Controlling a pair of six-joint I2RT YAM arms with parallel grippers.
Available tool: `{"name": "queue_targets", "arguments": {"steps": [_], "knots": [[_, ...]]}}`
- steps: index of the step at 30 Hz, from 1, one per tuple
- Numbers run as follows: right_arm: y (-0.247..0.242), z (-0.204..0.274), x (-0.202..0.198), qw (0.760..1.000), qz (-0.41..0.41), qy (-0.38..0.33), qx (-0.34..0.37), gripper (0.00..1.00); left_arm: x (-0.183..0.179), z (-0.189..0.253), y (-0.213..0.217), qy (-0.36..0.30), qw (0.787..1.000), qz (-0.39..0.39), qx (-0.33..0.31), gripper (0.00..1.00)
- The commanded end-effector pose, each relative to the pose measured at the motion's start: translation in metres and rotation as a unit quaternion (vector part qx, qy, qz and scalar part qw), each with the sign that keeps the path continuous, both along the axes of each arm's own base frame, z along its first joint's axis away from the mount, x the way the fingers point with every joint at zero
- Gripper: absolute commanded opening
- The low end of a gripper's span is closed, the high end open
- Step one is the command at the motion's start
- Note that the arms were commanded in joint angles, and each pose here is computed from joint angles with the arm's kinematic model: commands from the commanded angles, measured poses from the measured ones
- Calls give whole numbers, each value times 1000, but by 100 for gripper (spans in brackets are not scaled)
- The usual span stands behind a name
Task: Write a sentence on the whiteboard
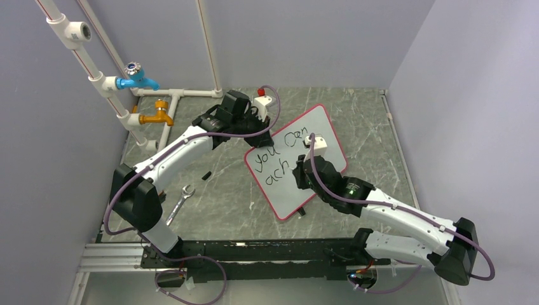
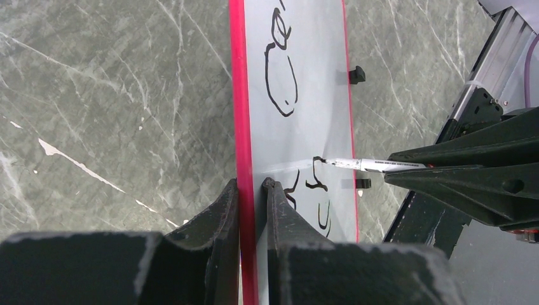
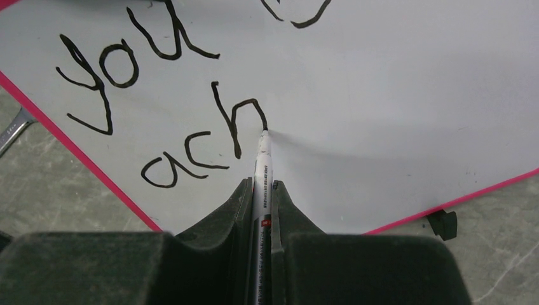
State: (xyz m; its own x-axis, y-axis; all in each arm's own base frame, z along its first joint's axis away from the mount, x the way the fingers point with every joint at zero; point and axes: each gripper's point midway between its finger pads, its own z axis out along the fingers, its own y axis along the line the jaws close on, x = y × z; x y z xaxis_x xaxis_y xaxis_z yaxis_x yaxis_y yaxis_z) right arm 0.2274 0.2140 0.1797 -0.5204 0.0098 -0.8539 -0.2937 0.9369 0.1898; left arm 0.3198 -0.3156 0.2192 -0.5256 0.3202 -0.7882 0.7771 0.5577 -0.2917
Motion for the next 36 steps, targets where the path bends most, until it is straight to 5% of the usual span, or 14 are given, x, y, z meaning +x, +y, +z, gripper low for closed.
{"name": "queue_targets", "arguments": {"steps": [1, 14, 36], "knots": [[-2, 1, -8, 1000, 9, 14, 5, 0, 14, 28, 9, -83, 997, 5, 5, 0], [-6, 57, -5, 998, 6, -35, 42, 0, 13, 29, 10, -86, 996, 6, 4, 0], [-27, 67, 6, 996, 23, -57, 67, 0, 10, 32, 13, -89, 996, 8, 3, 0]]}}
